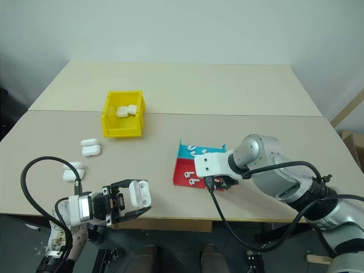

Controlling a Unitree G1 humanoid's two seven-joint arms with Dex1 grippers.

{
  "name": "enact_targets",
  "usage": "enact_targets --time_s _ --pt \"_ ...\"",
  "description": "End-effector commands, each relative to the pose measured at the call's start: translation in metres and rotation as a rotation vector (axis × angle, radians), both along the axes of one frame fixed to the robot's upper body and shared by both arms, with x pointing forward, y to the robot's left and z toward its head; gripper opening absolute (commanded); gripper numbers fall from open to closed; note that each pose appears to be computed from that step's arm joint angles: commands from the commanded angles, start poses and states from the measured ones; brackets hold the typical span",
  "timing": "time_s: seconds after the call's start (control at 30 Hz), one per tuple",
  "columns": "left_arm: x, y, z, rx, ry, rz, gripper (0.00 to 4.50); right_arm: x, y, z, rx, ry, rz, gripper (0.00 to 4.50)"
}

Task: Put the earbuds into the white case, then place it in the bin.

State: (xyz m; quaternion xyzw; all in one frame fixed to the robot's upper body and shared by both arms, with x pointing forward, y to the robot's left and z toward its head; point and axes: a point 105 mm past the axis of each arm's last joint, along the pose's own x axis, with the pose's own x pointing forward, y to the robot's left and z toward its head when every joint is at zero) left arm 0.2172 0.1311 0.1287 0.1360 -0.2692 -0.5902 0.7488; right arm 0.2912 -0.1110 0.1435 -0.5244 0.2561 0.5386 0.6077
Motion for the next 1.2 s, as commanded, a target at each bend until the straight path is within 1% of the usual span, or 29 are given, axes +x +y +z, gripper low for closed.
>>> enact_targets --time_s 0.03,0.2,0.23,0.6,0.8,1.07,1.2 --pt "-0.003 -0.001 0.008 -0.012 -0.051 -0.004 2.77 0.005 0.000 0.007 -0.022 -0.038 0.010 2.50" --pt "-0.001 -0.002 0.009 -0.007 -0.055 0.010 2.77 0.007 0.002 0.004 -0.028 -0.024 0.018 2.50" --pt "-0.001 -0.001 0.008 -0.001 -0.055 0.013 2.77 0.008 0.003 0.003 -0.029 -0.026 0.018 2.12" --pt "-0.001 -0.002 0.010 0.002 -0.063 0.016 2.77 0.011 0.003 -0.004 -0.039 -0.025 0.018 2.12" --pt "-0.001 -0.006 0.008 0.003 -0.068 0.020 2.77 0.015 -0.003 -0.012 -0.077 -0.028 0.017 2.12" --pt "-0.003 -0.010 0.007 -0.002 -0.068 0.020 2.77 0.017 -0.002 -0.012 -0.082 -0.033 0.029 2.12" --pt "-0.002 -0.009 0.007 0.006 -0.073 0.029 2.77 0.014 0.004 -0.011 -0.063 -0.022 0.054 2.12"
